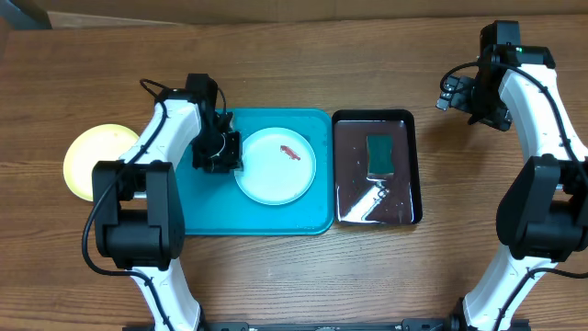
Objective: Clean dirty plates on tray and stack at the side
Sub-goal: 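Slide the light-blue plate to the teal tray's center with the left gripper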
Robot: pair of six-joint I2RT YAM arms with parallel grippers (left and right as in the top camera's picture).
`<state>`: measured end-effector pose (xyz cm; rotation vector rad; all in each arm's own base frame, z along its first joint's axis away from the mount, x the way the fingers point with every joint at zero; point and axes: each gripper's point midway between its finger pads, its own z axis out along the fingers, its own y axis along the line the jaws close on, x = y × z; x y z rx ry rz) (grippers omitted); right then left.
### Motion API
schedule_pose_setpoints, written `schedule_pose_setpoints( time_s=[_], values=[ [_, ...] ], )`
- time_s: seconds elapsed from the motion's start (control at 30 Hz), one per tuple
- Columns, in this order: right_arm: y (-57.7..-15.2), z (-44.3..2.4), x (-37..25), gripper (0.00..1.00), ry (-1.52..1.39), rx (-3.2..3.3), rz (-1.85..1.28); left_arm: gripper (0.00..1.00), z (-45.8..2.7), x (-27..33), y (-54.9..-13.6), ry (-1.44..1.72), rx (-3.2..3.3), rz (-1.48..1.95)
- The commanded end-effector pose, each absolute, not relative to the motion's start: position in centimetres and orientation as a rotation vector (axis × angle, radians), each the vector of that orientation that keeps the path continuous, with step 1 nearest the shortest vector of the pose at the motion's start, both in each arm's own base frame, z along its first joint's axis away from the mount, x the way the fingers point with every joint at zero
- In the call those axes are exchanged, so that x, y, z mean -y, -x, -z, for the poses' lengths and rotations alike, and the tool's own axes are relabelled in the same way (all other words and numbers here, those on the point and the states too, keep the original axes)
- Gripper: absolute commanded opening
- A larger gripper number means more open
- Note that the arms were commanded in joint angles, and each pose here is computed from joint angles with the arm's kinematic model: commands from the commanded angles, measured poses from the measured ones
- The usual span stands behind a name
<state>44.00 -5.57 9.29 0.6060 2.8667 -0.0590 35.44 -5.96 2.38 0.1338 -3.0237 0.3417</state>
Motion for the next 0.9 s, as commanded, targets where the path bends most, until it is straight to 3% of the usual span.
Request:
schedule_pose_setpoints(
  time_s=[0.0,0.53,0.87],
  values=[
    [-44.5,-10.0,5.5,1.0,-0.604,-2.842,0.058,0.43,-4.7,5.6,-36.2,-0.245,3.053,-0.314],
    [-44.5,-10.0,5.5,1.0,-0.604,-2.842,0.058,0.36,-5.0,7.6,-32.4,-0.499,2.906,-0.122],
    [-44.5,-10.0,5.5,1.0,-0.604,-2.842,0.058,0.34,-9.0,8.9,-30.4,-0.606,3.059,0.205]
  ],
)
